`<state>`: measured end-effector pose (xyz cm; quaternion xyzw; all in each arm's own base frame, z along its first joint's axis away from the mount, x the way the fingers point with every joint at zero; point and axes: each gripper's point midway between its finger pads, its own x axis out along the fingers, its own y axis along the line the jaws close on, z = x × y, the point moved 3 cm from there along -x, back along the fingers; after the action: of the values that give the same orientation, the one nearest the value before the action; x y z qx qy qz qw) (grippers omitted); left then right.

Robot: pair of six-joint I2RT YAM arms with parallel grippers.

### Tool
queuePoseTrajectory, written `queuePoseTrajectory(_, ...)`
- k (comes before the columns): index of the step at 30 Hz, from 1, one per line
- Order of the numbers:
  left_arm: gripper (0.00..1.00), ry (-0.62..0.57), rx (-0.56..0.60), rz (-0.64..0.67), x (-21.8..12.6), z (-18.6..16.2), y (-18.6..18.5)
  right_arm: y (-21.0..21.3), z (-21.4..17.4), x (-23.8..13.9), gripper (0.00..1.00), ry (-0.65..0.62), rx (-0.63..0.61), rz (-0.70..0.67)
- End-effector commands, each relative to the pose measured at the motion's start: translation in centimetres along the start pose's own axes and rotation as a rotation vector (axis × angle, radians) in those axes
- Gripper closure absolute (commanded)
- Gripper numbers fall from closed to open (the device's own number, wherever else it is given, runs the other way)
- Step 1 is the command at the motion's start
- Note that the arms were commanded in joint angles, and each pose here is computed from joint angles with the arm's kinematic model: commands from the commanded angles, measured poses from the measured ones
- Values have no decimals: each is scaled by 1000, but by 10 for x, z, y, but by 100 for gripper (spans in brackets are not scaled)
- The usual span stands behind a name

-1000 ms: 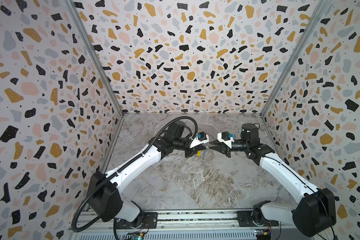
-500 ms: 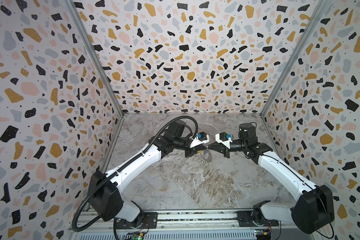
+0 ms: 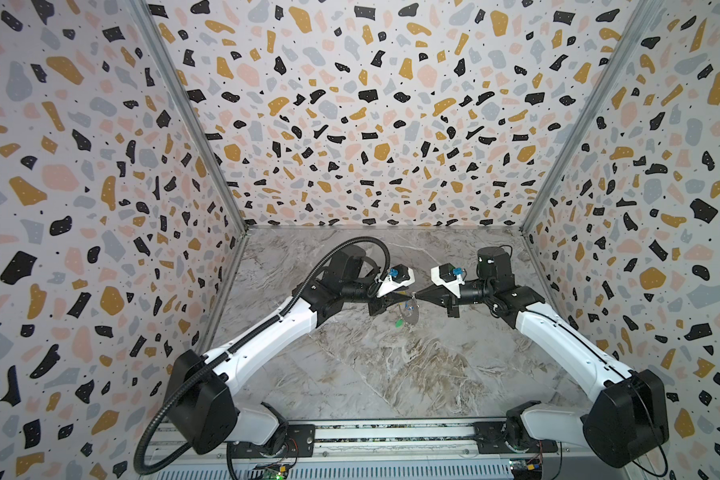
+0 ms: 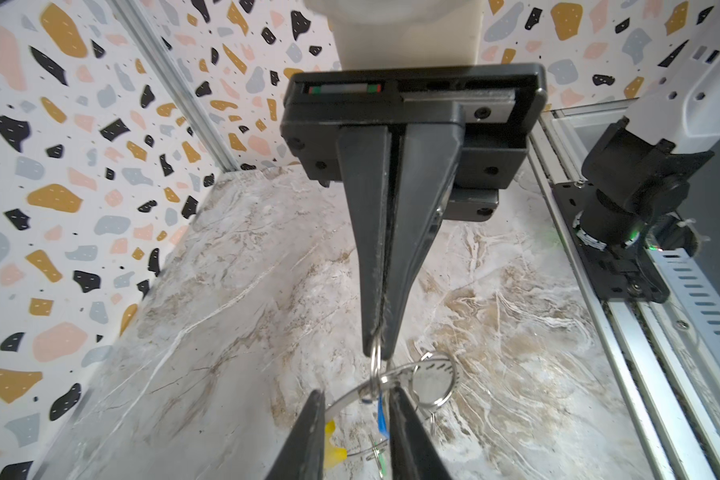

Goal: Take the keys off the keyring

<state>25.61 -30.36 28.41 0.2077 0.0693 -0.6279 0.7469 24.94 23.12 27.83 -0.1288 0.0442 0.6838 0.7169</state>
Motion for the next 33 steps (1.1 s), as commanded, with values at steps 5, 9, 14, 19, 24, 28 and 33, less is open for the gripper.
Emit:
queuePoseTrajectory(5, 77, -161, -34, 131, -13, 20, 10, 4, 13, -1, 100, -87, 26, 15)
queuePoseTrajectory(9, 82, -118, -79, 144, -11, 2, 7, 3, 12, 0, 100, -93, 31, 11)
queuePoseTrajectory(14, 80, -90, -122, 145, -6, -16, 3, 2, 13, 0, 100, -103, 39, 6)
queuePoseTrajectory(19, 73, -116, -151, 133, 0, -18, 4, 1, 14, 1, 100, -110, 47, 3)
queuePoseTrajectory(24, 67, -147, -150, 121, 6, -16, 7, -1, 17, -1, 100, -118, 55, -14)
queuePoseTrajectory(28, 61, -163, -139, 122, 10, -17, 5, 0, 16, 0, 100, -119, 53, -30)
queuePoseTrajectory(33, 59, -205, -120, 157, 6, -10, 6, 0, 15, 2, 100, -121, 58, -26)
